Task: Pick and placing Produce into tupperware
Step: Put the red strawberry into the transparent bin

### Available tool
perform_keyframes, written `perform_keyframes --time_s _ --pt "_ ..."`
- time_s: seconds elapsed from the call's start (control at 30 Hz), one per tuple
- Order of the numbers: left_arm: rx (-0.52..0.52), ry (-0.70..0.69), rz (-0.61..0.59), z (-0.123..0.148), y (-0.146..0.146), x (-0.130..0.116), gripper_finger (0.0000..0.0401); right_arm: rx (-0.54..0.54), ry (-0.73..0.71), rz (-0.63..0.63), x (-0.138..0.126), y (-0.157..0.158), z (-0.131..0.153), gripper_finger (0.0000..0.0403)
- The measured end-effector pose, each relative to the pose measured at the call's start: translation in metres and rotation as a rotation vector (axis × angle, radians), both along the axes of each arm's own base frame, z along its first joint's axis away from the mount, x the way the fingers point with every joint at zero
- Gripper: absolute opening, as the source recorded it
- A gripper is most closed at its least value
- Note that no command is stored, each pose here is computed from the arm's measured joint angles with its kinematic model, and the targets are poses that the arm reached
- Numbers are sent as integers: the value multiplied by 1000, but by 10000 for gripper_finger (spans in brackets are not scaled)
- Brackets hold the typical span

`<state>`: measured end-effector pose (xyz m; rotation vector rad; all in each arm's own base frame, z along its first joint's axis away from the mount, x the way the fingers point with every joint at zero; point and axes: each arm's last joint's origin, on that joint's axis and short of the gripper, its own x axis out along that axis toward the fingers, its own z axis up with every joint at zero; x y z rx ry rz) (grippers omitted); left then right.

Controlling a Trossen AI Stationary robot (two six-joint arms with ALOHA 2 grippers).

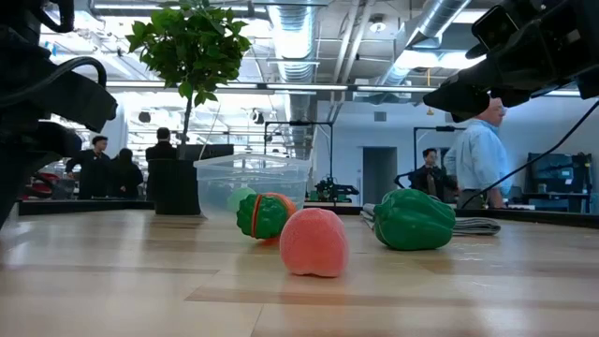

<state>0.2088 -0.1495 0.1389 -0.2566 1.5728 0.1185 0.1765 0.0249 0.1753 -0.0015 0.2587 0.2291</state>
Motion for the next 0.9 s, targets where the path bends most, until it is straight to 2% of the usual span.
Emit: perform_keyframes --time_s 0.2,0.33,0.9 --pt "-33 126 13 7 -2 -5 265 -1 1 0 0 0 0 317" --pt "9 128 18 10 0 -5 265 -1 5 0 0 0 0 317" --pt "52 67 19 10 0 -2 265 -1 6 1 0 0 -1 317"
